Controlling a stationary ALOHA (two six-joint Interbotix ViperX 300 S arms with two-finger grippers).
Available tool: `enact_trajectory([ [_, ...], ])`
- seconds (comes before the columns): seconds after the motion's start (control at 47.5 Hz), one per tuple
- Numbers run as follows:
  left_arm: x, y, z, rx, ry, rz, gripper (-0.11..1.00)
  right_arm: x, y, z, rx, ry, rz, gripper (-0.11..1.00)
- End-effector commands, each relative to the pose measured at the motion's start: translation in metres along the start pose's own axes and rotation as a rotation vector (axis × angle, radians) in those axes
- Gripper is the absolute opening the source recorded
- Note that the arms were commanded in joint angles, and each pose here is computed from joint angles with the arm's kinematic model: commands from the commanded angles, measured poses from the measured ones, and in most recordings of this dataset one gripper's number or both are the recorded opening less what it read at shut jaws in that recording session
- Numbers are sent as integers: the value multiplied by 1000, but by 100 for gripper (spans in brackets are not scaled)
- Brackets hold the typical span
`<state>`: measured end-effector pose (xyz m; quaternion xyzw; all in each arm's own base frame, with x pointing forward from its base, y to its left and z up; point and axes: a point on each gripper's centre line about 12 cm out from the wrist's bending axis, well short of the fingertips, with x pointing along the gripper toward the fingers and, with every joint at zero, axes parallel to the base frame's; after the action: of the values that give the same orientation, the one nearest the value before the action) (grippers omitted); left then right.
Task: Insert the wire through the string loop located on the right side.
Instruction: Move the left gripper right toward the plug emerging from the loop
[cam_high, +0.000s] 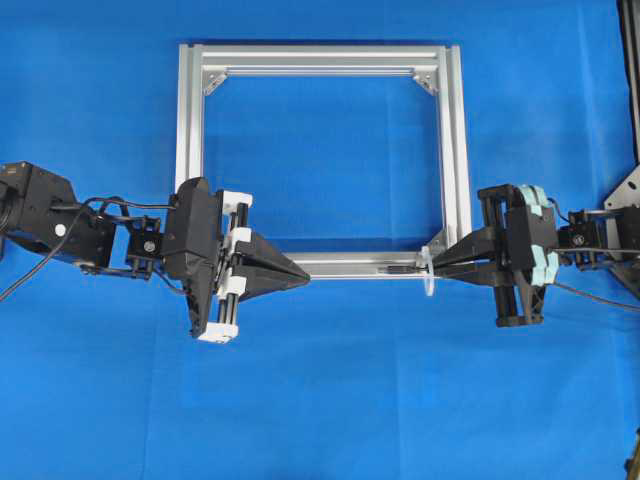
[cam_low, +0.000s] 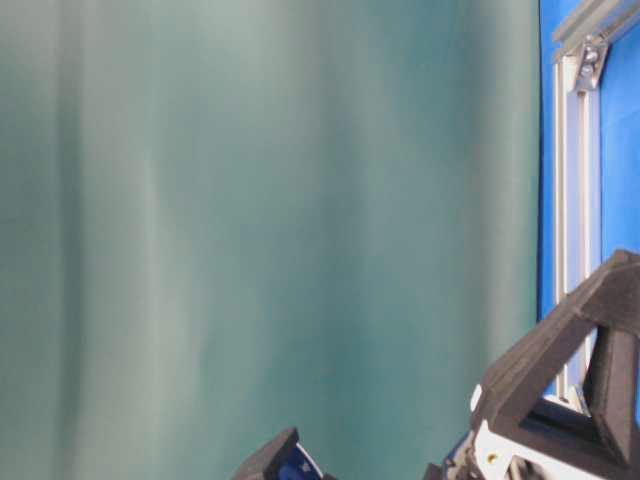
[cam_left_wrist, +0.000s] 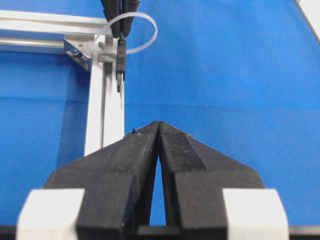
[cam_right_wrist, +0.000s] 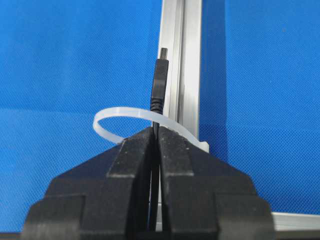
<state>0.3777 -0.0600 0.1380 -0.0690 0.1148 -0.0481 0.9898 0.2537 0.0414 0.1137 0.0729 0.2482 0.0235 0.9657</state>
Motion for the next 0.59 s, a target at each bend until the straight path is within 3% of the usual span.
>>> enact_trajectory([
  [0.0, 3, -4, 17, 1, -51, -12, 0, 2, 2, 8, 1, -30, 7, -4],
  [0.569, 86, 12, 58, -3, -26, 37, 0, 1, 2, 6, -2, -24, 7, -4],
])
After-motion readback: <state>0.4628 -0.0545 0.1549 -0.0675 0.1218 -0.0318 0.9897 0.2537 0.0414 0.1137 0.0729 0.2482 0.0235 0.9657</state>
